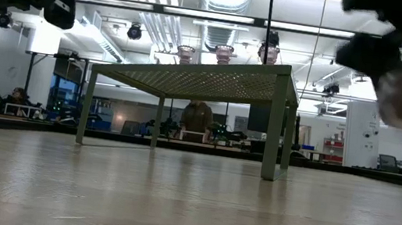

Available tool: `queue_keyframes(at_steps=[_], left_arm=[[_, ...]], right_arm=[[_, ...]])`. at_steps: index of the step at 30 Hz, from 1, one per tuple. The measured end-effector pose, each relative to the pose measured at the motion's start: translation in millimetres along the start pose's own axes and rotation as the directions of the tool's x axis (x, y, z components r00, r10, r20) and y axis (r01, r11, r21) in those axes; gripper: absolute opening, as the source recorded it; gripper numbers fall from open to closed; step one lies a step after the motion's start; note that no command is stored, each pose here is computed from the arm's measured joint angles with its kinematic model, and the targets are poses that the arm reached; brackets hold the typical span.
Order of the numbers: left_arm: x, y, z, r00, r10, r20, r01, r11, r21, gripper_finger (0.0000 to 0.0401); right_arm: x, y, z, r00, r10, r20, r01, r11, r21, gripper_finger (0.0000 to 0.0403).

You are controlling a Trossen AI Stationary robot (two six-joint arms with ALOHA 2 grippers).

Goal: Pick & Place candle stick holders
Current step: Put the purple patterned scented candle on the shelf

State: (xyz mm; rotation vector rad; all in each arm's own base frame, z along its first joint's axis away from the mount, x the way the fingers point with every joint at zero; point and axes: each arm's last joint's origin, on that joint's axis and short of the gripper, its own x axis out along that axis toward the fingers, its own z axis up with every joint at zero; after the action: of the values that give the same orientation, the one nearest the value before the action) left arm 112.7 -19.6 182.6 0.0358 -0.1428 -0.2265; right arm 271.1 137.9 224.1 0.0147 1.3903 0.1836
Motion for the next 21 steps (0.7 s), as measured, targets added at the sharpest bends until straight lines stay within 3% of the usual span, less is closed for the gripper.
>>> queue_keyframes(at_steps=[10,21], left_arm=[[0,0,0,1.000,0.000,0.000,0.000,1.000,0.000,0.0016],[0,0,0,1.000,0.000,0.000,0.000,1.000,0.000,0.0016]], right_arm=[[-57,-30,39,0.986,-0.069,0.152,0.082,0.993,-0.085,0.0301],[-69,-70,54,0.972,-0.111,0.206,0.118,0.993,-0.021,0.0303]])
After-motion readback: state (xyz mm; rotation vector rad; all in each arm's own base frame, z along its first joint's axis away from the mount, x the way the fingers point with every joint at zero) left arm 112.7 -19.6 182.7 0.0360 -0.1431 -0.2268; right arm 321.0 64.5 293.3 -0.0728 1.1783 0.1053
